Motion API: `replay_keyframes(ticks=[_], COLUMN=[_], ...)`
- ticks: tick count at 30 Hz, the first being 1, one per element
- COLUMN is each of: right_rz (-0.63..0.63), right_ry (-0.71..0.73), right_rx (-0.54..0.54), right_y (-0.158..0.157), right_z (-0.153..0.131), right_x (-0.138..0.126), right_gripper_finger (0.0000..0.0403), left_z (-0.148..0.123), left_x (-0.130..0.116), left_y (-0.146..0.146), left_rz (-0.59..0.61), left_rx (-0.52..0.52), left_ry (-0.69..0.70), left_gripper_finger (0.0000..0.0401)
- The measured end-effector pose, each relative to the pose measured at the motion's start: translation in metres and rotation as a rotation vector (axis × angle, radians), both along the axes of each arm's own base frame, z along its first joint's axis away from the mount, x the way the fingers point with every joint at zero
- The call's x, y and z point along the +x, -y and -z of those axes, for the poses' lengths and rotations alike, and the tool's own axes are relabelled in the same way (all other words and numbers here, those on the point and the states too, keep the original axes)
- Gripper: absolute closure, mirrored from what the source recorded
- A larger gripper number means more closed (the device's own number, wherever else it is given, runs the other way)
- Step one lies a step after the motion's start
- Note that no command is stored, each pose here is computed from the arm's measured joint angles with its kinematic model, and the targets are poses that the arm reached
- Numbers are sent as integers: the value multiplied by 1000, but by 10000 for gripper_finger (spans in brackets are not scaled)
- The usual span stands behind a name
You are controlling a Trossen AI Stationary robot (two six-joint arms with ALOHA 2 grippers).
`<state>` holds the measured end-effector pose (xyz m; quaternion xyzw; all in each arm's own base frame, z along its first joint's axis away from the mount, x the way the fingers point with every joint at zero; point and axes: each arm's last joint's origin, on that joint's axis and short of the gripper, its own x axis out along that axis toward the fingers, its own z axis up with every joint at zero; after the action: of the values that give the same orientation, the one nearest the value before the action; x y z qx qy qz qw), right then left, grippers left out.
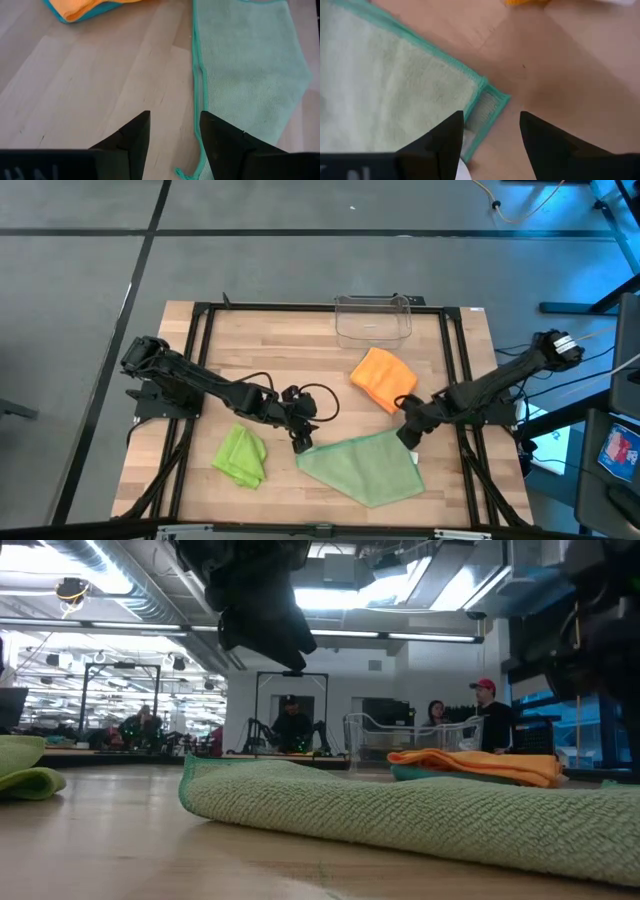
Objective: Fold microfiber towels
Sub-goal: Fold the light green microfiber cloth
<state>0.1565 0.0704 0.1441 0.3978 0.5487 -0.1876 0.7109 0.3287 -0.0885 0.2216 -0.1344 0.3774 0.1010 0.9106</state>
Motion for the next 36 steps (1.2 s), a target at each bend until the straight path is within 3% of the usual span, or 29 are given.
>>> replay_keyframes(ticks=[8,26,30,36], right_rz=[42,92,141,147], right_ry=[115,170,164,150], right_rx=[82,12,7,-10], right_y=[0,-1,1,2], right_z=[22,27,28,30], right_x=[-4,3,3,1], right_gripper_finger=[205,210,249,363], left_z=[0,0,0,-1], left_x=[0,0,0,0], left_y=[-2,-2,-2,-2], left_rz=[22,34,34,15], left_rx=[27,39,39,60], left_ry=[-3,-3,-3,2], left_gripper_finger=[237,237,237,237])
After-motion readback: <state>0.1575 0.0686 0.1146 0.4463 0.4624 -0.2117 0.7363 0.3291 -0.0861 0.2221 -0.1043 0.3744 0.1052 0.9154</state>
